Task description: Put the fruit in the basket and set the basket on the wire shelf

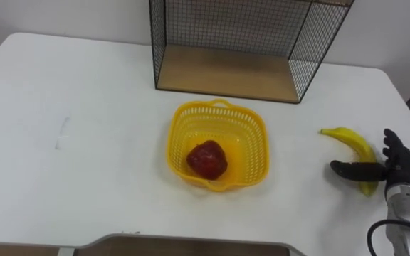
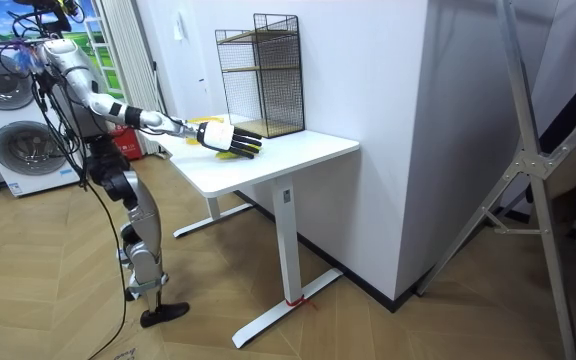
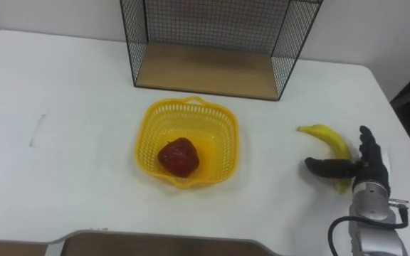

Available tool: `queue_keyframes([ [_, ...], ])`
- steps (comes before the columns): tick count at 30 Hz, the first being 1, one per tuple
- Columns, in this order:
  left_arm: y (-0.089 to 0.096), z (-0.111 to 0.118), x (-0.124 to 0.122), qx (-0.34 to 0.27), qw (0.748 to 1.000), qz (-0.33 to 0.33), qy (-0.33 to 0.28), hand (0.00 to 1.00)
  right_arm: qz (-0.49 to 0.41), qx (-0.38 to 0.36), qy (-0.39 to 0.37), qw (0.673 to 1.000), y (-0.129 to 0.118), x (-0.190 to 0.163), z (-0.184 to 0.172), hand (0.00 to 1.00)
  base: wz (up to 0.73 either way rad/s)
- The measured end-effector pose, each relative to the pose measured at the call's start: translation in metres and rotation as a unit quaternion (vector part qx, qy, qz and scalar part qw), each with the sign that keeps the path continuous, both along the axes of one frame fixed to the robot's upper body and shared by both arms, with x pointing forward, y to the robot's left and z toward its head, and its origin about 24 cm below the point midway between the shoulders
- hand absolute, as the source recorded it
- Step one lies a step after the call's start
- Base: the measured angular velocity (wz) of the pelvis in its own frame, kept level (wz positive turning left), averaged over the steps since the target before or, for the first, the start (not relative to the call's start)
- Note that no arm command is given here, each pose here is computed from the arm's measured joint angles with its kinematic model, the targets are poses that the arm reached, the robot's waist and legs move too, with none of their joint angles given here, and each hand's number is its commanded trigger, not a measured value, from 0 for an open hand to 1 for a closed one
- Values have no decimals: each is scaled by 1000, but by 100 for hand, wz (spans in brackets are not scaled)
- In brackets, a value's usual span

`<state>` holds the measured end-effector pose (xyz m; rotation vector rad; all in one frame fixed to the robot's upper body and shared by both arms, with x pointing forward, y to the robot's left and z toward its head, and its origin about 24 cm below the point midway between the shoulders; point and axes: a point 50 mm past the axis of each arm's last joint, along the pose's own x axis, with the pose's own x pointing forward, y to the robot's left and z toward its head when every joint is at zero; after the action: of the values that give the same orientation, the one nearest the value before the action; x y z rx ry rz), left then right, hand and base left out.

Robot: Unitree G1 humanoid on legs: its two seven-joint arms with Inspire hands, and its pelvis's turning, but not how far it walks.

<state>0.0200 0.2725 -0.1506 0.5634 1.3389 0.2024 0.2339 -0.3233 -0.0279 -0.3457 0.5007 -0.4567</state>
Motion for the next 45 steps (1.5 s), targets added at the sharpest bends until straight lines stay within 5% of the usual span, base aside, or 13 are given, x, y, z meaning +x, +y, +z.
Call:
queue_keyframes([
  [12,1,-1,-8,-7,1000,6,22,0,57,-16,76,995,-5,-3,-16,0,1],
  [13,1,-1,-4,-8,1000,4,21,0,61,-18,83,995,-6,-5,-17,7,8],
  [14,1,-1,-3,-8,1000,4,20,0,63,-17,85,994,-6,-5,-17,100,4],
  [31,3,-1,4,1,1000,-3,30,0,66,-94,175,978,-30,-20,-18,100,6],
  [45,2,-2,12,0,999,-18,30,0,75,-110,184,974,-27,-16,-16,100,0],
])
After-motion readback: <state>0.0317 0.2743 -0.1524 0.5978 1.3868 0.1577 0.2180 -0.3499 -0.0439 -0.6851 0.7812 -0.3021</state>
